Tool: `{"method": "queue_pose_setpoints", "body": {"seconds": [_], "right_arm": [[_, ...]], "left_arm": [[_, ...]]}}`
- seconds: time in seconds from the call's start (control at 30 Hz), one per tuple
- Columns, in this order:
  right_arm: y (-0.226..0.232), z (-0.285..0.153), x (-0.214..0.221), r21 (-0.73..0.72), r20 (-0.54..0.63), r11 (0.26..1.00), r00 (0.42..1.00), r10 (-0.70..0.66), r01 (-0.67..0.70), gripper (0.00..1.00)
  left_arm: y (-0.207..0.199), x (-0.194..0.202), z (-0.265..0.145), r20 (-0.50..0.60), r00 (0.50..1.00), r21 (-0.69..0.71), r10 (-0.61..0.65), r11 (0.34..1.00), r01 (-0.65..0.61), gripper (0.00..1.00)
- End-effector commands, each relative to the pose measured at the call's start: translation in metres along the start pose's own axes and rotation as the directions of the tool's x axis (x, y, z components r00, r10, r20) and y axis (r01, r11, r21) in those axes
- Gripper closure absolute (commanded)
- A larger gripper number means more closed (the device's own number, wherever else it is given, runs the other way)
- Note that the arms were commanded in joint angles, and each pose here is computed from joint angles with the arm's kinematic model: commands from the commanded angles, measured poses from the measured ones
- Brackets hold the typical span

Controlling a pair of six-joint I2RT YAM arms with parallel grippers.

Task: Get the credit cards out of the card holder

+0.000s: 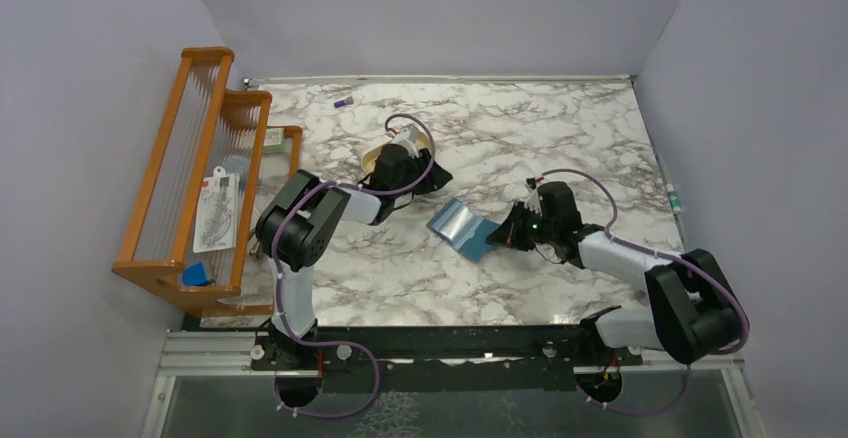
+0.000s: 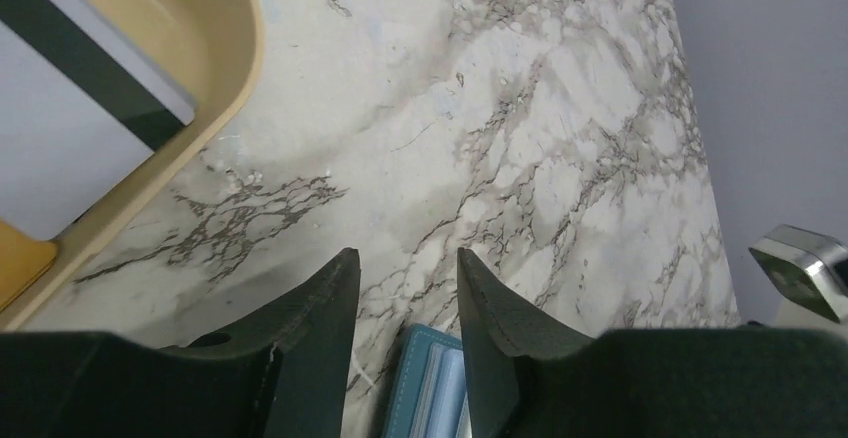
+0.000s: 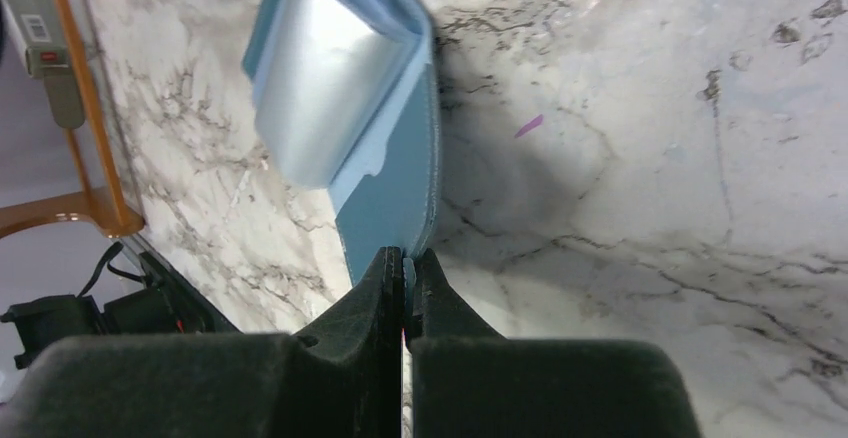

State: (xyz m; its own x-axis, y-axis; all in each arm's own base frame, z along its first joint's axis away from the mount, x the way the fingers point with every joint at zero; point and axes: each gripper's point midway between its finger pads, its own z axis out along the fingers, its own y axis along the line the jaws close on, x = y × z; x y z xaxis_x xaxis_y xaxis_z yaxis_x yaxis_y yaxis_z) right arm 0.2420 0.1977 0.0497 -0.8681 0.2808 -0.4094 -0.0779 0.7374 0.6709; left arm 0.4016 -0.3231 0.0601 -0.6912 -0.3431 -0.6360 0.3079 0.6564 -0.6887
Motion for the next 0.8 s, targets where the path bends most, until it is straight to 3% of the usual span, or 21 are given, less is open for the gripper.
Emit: {"method": "queue_pose_setpoints", "body": {"seconds": [0.0,0.23,0.77], "right_arm": [[-0.01,0.006,0.002,-0.006,-0.073,1.0,0.997,0.003,-0.003,0.99],[-0.017,0.003,-0.024,-0.057,-0.059,0.998,0.998,0.008,-0.011,0.99],[-0.012,0.011,-0.033,-0.194,-0.095,0.981,0.996,-0.003,-0.016,0.99]], "left_arm": [[-0.003,-0.003,-0.023,-0.016,0.999,0.015,0.041,0.999,-0.04,0.57],[0.008,0.022,-0.04,-0.123,0.992,0.043,0.029,0.999,-0.024,0.47],[0.006,0.083,-0.04,-0.277,0.952,0.094,-0.129,0.982,0.161,0.5]]}}
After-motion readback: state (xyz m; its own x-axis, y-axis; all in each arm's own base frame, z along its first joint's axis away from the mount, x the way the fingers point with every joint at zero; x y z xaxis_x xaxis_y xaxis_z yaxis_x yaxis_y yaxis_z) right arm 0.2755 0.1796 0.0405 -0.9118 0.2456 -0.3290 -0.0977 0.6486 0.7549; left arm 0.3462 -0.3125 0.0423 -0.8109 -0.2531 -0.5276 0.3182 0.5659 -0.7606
